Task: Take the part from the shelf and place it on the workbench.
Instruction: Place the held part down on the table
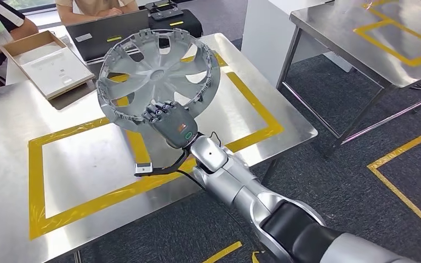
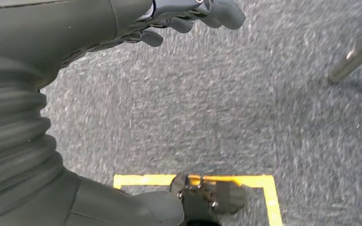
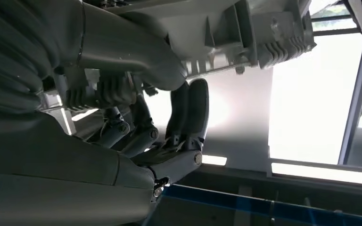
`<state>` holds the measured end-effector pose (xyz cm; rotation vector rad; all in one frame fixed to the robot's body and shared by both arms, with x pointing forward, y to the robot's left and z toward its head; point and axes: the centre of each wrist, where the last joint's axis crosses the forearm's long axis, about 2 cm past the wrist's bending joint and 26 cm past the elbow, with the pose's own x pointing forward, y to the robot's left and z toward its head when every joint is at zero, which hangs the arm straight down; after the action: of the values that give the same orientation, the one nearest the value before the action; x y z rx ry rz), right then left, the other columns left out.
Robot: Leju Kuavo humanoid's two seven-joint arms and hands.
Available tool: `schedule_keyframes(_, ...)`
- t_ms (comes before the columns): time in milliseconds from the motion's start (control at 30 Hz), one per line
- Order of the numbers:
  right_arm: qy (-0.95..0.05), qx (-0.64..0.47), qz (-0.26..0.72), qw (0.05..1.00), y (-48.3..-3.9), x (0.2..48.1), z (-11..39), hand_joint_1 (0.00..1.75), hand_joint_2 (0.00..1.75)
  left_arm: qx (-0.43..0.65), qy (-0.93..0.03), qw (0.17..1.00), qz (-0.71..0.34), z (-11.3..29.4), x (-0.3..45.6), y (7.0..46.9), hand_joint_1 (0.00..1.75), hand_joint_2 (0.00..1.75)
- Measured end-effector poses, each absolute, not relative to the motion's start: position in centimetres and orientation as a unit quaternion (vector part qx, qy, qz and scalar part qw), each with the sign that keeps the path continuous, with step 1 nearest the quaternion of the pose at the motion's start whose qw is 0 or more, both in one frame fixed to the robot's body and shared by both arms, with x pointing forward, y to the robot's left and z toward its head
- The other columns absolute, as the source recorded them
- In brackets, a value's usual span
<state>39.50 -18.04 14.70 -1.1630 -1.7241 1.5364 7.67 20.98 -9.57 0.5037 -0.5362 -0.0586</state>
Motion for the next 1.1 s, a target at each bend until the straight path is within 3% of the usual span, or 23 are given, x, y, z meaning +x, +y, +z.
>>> schedule_keyframes(100, -0.639, -0.432, 0.576, 0.271, -17.9, 40.7, 15.5, 0.0, 1.75, 0.251, -0.254, 0.934, -0.023, -9.6, 7.6, 21.0, 0.0, 0.0)
schedule_keyframes(200, -0.636, -0.432, 0.578, 0.273, -17.9, 41.1, 15.6, 0.0, 1.75, 0.251, -0.249, 0.935, -0.02, -9.6, 7.6, 21.0, 0.0, 0.0)
schedule_keyframes(333, -0.633, -0.429, 0.582, 0.278, -17.9, 41.2, 15.4, 0.0, 0.0, 0.249, -0.247, 0.936, -0.019, -9.6, 7.6, 21.0, 0.0, 0.0)
schedule_keyframes(1100, -0.649, -0.388, 0.59, 0.283, -18.1, 40.8, 14.4, 0.0, 0.0, 0.233, -0.253, 0.939, -0.027, -9.6, 7.6, 21.0, 0.0, 0.0)
